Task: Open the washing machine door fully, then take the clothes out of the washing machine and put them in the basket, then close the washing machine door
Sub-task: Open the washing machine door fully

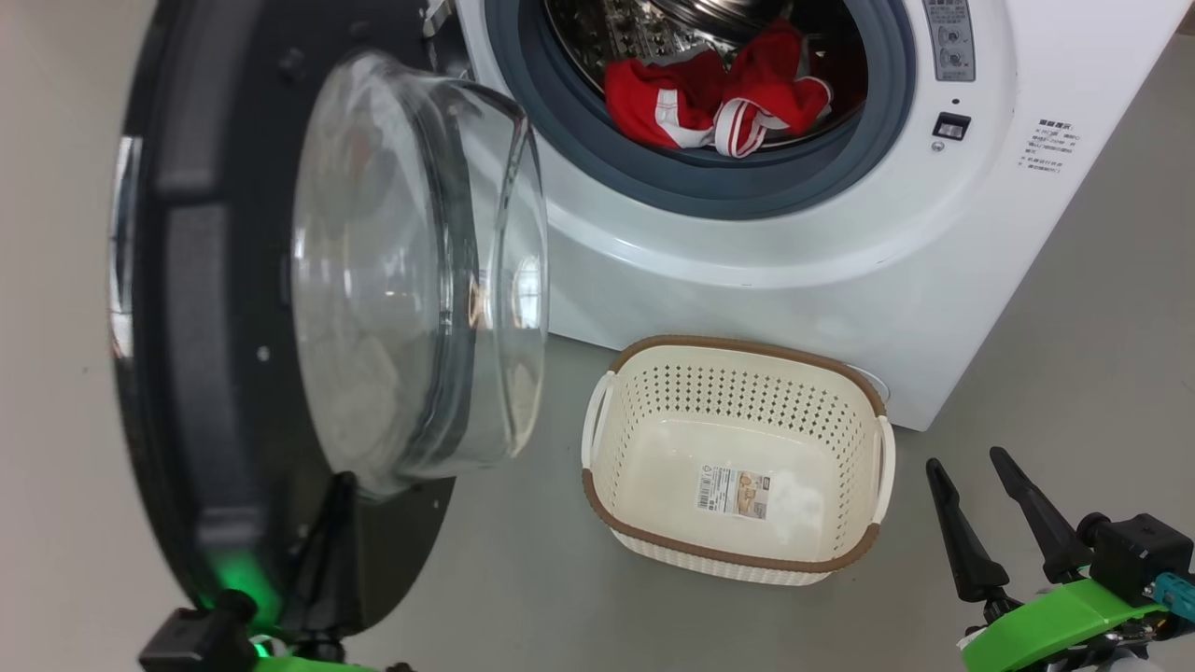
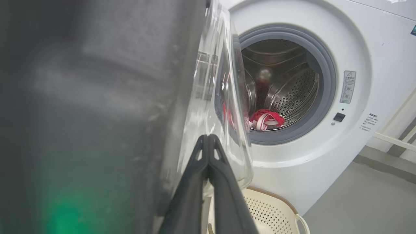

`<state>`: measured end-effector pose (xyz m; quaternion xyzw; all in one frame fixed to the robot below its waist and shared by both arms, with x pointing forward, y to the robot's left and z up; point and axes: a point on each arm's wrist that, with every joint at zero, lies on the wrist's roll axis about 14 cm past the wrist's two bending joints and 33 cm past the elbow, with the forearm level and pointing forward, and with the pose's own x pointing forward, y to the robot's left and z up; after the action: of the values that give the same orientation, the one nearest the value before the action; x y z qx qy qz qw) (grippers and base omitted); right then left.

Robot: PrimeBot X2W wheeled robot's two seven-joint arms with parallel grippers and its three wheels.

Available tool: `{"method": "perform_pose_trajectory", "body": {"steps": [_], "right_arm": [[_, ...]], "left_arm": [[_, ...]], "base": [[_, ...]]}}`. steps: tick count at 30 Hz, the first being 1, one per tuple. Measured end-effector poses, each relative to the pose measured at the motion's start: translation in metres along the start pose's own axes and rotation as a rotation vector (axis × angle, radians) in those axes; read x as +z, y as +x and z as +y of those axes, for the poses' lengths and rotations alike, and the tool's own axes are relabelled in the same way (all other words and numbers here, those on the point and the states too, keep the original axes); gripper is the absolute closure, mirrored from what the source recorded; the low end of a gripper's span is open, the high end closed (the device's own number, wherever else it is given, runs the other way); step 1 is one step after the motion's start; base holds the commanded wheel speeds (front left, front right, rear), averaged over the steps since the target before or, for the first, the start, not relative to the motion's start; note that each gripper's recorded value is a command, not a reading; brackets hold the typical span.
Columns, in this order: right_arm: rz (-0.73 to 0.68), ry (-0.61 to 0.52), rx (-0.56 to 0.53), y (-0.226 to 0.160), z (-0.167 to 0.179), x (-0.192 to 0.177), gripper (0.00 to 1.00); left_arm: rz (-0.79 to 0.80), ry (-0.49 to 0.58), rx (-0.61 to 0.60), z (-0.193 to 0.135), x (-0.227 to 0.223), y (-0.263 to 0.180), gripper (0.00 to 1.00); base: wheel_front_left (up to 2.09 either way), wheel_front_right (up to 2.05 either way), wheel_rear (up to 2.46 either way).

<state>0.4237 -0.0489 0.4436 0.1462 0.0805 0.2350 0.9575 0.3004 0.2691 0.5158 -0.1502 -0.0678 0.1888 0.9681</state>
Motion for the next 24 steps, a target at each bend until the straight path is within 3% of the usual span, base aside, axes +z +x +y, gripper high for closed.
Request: {"method": "perform_pose_trajectory", "body": {"steps": [24], "right_arm": [[0.035,-0.003,-0.015,0.001,-0.014,-0.012,0.00]], "left_arm": [[-0.072,0.145,0.318,0.116,0.030,0.016,1.00]], "base": [[0.00,0.00,0.00]]}}
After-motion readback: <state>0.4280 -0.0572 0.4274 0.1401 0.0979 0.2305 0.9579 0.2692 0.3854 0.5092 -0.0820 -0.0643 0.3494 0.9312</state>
